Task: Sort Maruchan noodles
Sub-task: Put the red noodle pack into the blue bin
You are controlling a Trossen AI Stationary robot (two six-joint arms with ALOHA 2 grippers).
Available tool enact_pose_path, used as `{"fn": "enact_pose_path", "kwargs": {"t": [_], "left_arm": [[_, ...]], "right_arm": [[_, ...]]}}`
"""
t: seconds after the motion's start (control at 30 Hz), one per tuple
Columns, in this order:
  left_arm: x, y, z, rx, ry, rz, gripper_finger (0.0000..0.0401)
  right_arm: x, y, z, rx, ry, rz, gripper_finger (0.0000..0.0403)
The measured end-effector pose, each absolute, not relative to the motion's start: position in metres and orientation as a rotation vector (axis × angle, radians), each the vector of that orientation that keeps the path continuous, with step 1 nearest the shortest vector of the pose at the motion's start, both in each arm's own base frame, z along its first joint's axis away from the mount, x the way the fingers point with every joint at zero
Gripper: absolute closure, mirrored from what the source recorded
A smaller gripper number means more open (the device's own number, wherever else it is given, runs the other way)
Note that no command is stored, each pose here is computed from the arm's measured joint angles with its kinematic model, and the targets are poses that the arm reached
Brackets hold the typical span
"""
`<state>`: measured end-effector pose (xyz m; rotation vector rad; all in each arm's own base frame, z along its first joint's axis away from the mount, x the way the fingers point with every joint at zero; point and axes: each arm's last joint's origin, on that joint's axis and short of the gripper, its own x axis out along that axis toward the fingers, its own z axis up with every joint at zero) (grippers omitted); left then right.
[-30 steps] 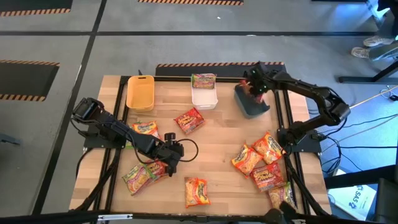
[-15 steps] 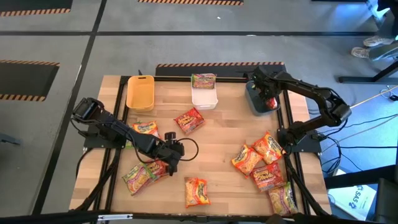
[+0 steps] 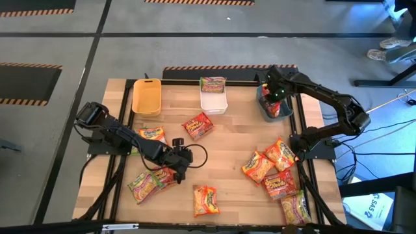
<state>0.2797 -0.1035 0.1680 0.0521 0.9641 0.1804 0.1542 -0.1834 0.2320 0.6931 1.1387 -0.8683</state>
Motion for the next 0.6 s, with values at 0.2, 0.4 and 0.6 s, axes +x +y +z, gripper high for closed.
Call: {"fn": "enact_pose_path", "kwargs": {"t": [0.2,0.4,0.6], "left_arm": [[0.28,-0.104,0.168,0.053,0.964,0.18,0.0203],[0.283,-0.105,0.17,0.076,0.931,0.154,0.0203],[0.296,-0.108,0.179,0.064,0.772,0.127,0.0203]], "right_arm": [[0.162,-0.189,0.235,0.737,1.005,-0.834,0.0302],[0.171,-0.198,0.241,0.722,0.853,-0.823,0.0301],[0.166,-0.196,0.24,0.633,0.93,-0.859,0.0301]]}}
